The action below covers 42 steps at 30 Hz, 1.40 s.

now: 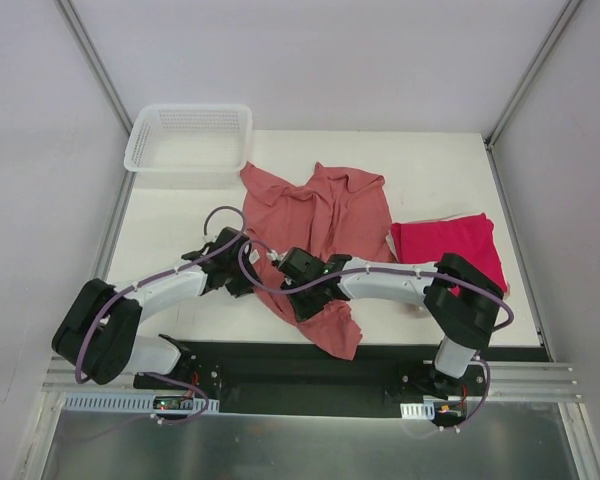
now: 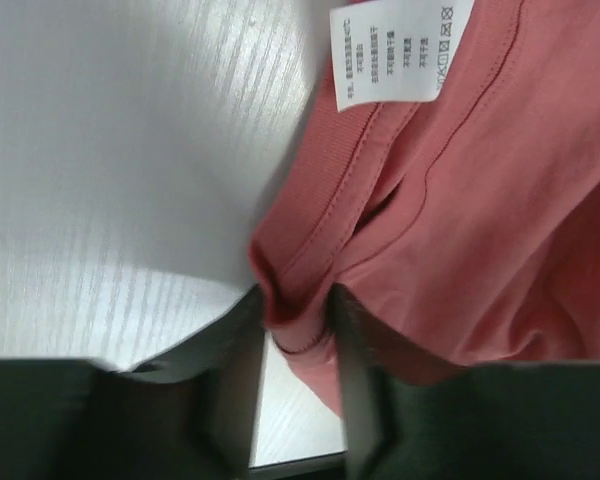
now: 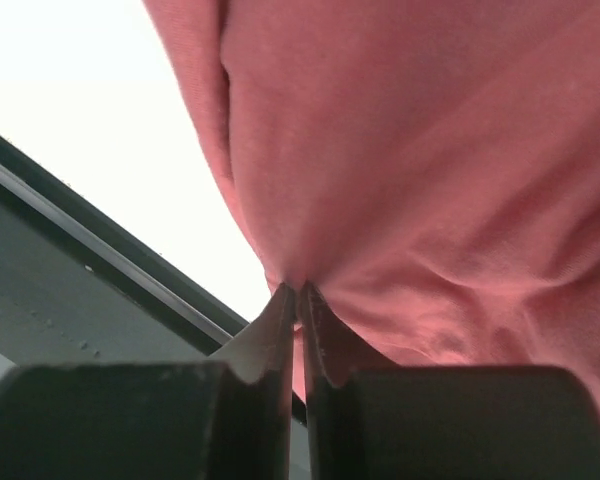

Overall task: Fold and stack the t-shirts
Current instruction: Flatten out the tshirt

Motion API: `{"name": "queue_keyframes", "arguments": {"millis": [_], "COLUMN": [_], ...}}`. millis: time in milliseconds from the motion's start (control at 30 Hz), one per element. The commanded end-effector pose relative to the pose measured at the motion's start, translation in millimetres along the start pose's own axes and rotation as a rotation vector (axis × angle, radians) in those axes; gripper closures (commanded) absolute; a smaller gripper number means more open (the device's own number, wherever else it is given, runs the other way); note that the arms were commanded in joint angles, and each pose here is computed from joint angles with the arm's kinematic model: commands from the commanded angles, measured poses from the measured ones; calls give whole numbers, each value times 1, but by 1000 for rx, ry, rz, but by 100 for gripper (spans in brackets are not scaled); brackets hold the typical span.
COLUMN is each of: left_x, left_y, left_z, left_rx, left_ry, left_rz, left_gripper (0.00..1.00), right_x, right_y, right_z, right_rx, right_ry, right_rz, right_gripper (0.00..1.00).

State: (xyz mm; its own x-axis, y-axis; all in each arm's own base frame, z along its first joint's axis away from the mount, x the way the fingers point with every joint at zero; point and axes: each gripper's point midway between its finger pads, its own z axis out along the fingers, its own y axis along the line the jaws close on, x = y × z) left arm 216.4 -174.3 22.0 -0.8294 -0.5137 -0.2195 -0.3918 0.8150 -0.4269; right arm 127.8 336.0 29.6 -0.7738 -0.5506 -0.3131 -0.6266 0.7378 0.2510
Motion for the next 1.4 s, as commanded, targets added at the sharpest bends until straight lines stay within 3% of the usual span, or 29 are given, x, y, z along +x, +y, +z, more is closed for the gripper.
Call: {"name": "queue_keyframes", "arguments": {"millis": [0,33,167,300,400,500,633,767,900,1000,1033,1067,1167,1200,1267,1300,1367], "left_x": [0,0,-12,-43,-67,-88,-112,-146,-191,-216,-220,-219,-211,-206,-191,-184,-161], "left_y": [-5,-5,-20,-38,-29,-12,-1,18,1,-25,-34,-45,-68,-68,-58,-53,-34], "left_z": [6,6,-10,-59,-93,-119,-124,-101,-80,-63,-58,-51,-35,-34,-40,-44,-59], "left_rx": [-11,-9,53,144,106,-4,-91,-193,-301,-289,-272,-227,-132,-125,-124,-125,-130], "left_ry": [24,24,-30,-214,-361,-459,-474,-395,-410,-387,-371,-327,-235,-222,-210,-207,-215], "left_rz": [24,29,84,124,138,150,172,80,111,163,183,213,229,229,212,208,195], "left_gripper": [82,100,100,100,100,100,100,100,100,100,100,98,66,51,40,24,9], "right_x": [-9,-10,-24,-41,-51,-61,-83,-103,-105,-108,-108,-110,-116,-112,-118,-114,-118], "right_y": [-4,-4,13,44,56,49,19,-39,-84,-109,-111,-114,-111,-109,-108,-111,-115], "right_z": [-7,-10,-37,-87,-118,-123,-104,-71,-46,-54,-56,-60,-75,-86,-100,-119,-141], "right_rx": [-14,-24,-173,-339,-438,-463,-398,-181,35,168,181,182,159,156,146,167,187], "right_ry": [-32,-38,-85,-177,-224,-226,-212,-192,-101,-102,-108,-117,-177,-211,-309,-377,-498], "right_rz": [44,46,37,-14,-10,36,118,212,230,194,189,179,171,174,176,188,208], "right_gripper": [99,99,99,99,99,99,99,99,97,81,63,58,50,50,50,48,32]}}
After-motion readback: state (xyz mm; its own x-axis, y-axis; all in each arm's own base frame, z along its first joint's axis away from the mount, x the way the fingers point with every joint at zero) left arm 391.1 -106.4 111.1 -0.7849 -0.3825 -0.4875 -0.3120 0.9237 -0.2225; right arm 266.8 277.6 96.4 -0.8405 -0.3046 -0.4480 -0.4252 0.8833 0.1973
